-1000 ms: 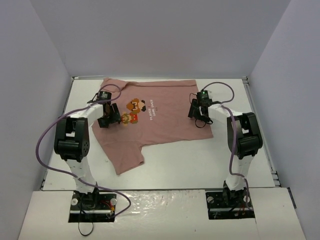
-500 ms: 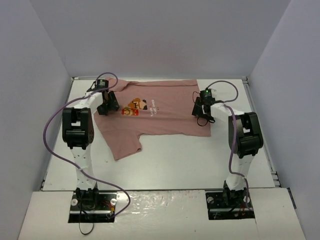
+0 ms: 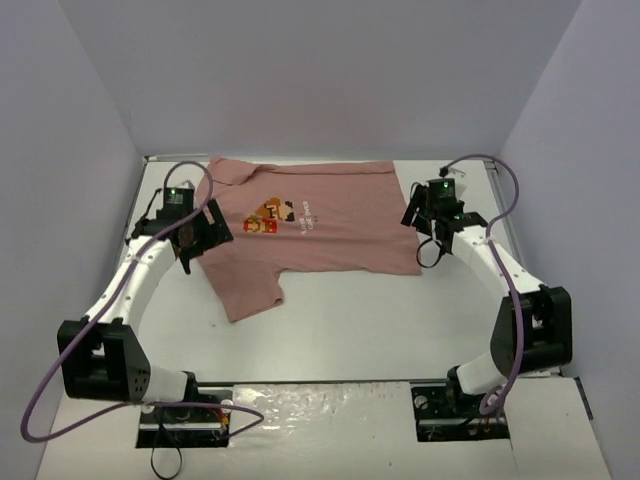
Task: Fold and stack the t-shirts
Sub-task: Flatten out the tshirt, then grap the side of the flattened tshirt closest away from the robot with both arms
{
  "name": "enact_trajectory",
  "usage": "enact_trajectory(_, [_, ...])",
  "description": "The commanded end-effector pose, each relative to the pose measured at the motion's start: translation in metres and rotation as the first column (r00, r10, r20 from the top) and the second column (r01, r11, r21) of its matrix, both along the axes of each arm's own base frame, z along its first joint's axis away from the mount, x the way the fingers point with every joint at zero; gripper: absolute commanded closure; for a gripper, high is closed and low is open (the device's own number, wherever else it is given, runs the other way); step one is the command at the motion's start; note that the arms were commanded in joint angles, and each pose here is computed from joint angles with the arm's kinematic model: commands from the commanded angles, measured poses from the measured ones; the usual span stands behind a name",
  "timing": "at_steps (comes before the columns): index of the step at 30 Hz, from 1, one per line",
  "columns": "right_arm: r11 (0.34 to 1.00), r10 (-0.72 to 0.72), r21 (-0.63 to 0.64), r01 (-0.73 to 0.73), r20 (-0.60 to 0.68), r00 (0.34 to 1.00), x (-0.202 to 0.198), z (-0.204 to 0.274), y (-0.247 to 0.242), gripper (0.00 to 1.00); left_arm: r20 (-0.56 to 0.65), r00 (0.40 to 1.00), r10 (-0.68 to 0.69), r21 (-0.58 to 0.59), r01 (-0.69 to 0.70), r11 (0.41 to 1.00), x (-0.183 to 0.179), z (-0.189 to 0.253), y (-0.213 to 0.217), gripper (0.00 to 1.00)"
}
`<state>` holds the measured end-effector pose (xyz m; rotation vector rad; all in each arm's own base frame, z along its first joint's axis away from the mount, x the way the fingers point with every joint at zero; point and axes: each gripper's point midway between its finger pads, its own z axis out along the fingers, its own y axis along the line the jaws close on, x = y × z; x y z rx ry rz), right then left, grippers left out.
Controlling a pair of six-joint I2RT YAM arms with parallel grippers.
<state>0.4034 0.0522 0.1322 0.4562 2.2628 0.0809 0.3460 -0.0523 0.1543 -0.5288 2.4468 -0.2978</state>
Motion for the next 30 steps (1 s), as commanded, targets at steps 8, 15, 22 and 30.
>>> enact_trajectory(8, [0.996,-0.060,0.069,0.061,-0.025,0.998,-0.051,-0.014,-0.007,0.35,-0.252,0.966,0.061,-0.025,-0.070,0.997,-0.092,-0.092,-0.017,0.35])
enact_trajectory(15, [0.997,-0.052,0.062,0.054,-0.023,0.998,-0.058,-0.015,-0.009,0.35,-0.284,0.957,0.063,-0.015,-0.070,0.997,-0.112,-0.122,-0.018,0.43])
enact_trajectory(22, [0.996,-0.053,0.064,0.054,-0.016,0.998,-0.058,-0.013,-0.008,0.35,-0.263,0.965,0.025,-0.029,-0.034,0.999,-0.105,-0.127,-0.033,0.53])
enact_trajectory(30, [0.997,-0.069,0.026,0.070,-0.063,0.996,-0.064,-0.033,-0.015,0.35,-0.268,0.963,-0.005,-0.052,-0.009,0.999,-0.113,-0.123,-0.048,0.83])
